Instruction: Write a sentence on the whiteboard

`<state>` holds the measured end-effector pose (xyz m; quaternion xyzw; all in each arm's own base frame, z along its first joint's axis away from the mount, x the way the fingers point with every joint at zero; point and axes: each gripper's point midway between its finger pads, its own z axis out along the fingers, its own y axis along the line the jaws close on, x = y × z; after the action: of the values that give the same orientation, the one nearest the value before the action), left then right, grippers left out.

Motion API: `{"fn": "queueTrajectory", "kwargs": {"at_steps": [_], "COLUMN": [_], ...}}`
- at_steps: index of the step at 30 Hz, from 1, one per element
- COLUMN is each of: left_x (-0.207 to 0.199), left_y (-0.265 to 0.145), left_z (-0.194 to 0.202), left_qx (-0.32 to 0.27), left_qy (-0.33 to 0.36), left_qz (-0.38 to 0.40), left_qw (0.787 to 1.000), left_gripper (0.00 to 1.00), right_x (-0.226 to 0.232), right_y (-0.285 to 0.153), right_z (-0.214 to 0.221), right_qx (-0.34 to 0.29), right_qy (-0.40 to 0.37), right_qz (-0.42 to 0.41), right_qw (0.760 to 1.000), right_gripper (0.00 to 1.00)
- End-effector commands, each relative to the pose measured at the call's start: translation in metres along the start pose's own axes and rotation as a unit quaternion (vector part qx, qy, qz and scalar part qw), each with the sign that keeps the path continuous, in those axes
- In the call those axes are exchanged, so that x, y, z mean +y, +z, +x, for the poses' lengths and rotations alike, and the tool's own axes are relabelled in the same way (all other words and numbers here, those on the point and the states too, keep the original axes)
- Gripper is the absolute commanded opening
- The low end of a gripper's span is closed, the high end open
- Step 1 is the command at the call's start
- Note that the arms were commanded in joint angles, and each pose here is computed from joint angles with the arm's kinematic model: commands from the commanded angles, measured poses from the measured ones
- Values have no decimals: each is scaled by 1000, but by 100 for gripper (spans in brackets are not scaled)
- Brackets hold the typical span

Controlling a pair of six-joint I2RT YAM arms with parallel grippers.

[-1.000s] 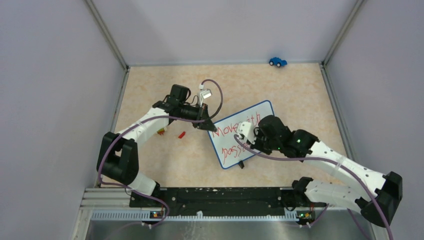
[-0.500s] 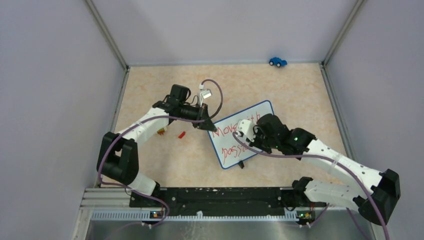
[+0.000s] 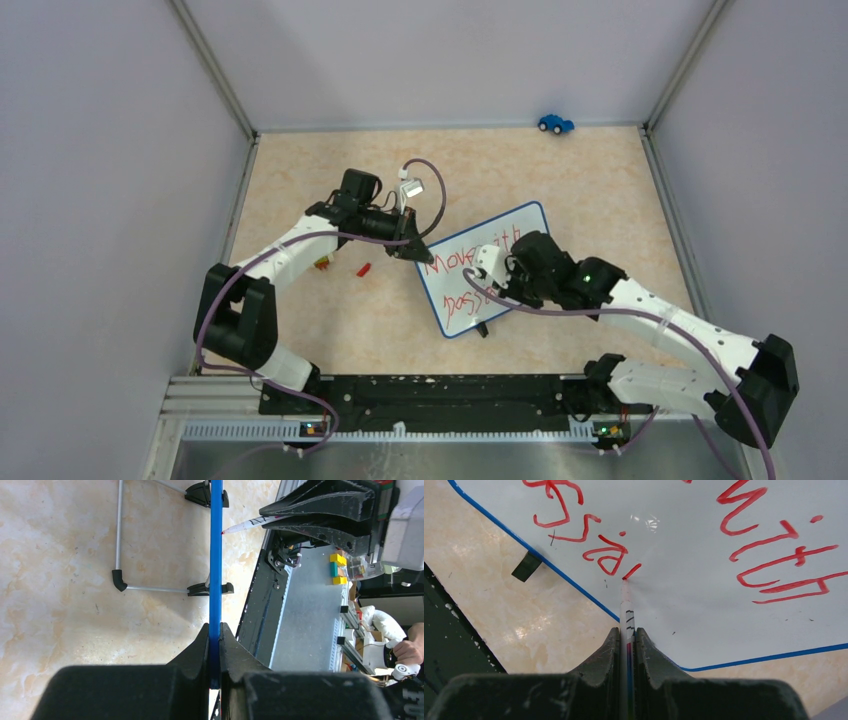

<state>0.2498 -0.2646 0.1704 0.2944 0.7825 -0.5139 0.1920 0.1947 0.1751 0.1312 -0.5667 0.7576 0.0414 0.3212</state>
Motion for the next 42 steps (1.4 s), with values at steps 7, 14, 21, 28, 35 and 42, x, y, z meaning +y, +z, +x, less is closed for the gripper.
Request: {"fn": "queueTrajectory", "kwargs": {"at_steps": [7, 14, 21, 28, 35, 42], "left_x": [16, 15, 15, 15, 16, 17], "left_y": [0, 0, -1, -1, 0, 1], "left_z": [-4, -5, -5, -4, -4, -4], "left_qx": [-9, -10, -10, -10, -9, -9], "left_qy": [10, 12, 14, 13, 12, 8], "left_qz": [-24, -24, -24, -24, -24, -24], "left_qw": [1000, 1000, 1000, 1000, 1000, 1000], "left_gripper": [0, 0, 0, 0, 0, 0], "right_x": [-2, -22, -31, -33, -33, -10], "right_y": [3, -10, -18, -18, -19, -6], "right_z": [-2, -29, -36, -26, -8, 4], "right_qx": [-4, -54, -73, -56, -29, -2], "right_qy": [-4, 20, 34, 32, 25, 4], "right_qz": [8, 54, 75, 84, 91, 29], "right_qw": [1000, 997, 994, 994, 995, 1000], "right_gripper": [0, 0, 0, 0, 0, 0]}}
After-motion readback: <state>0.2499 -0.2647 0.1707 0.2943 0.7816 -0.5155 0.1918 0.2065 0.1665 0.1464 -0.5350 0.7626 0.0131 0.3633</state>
